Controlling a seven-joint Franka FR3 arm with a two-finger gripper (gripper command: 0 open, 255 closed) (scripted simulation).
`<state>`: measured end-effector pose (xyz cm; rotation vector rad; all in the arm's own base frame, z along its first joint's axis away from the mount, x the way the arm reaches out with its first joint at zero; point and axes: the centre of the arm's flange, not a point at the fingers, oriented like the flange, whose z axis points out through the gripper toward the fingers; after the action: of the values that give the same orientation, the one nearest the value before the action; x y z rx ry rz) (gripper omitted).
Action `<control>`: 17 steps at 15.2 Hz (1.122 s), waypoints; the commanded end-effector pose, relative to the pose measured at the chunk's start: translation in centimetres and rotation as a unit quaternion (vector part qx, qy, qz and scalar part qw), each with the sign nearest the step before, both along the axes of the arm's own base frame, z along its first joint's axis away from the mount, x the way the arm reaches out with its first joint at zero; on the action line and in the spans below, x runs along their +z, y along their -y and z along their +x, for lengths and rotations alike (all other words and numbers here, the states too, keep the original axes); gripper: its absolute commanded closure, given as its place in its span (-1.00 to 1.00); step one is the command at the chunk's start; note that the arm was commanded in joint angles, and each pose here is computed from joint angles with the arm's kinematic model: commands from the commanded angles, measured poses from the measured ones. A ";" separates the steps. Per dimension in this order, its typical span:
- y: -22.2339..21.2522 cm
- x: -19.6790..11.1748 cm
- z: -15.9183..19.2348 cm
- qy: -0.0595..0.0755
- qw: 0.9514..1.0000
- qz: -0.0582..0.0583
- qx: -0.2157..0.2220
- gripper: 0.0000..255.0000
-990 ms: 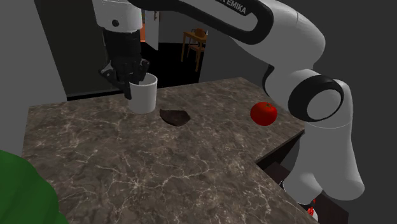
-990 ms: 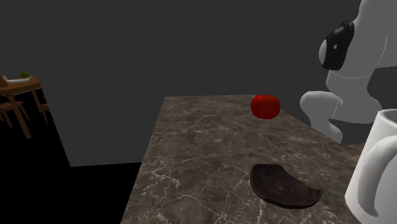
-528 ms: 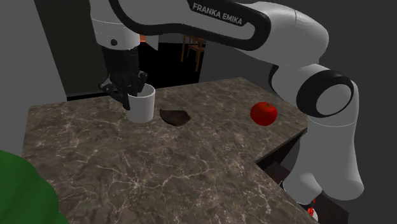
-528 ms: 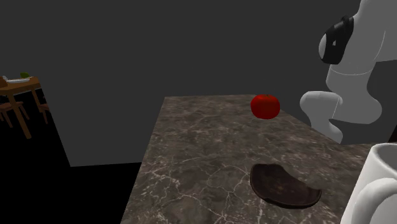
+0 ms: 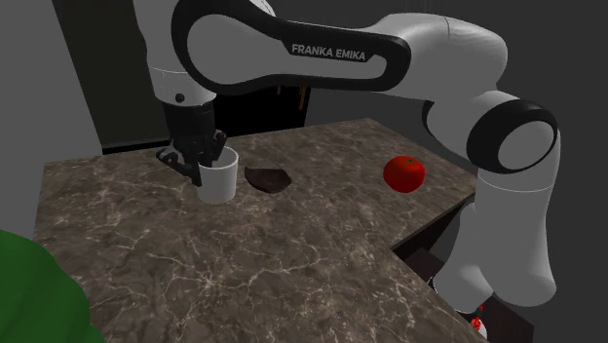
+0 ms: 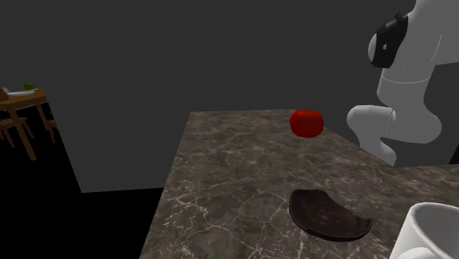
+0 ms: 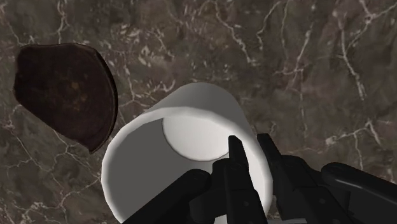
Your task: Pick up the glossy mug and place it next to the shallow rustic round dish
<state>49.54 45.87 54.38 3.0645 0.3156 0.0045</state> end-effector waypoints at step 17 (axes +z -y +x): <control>-0.1 -2.7 0.1 0.000 1.000 0.000 0.000 -1.00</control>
<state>49.65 45.99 51.67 3.0650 0.3158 0.0055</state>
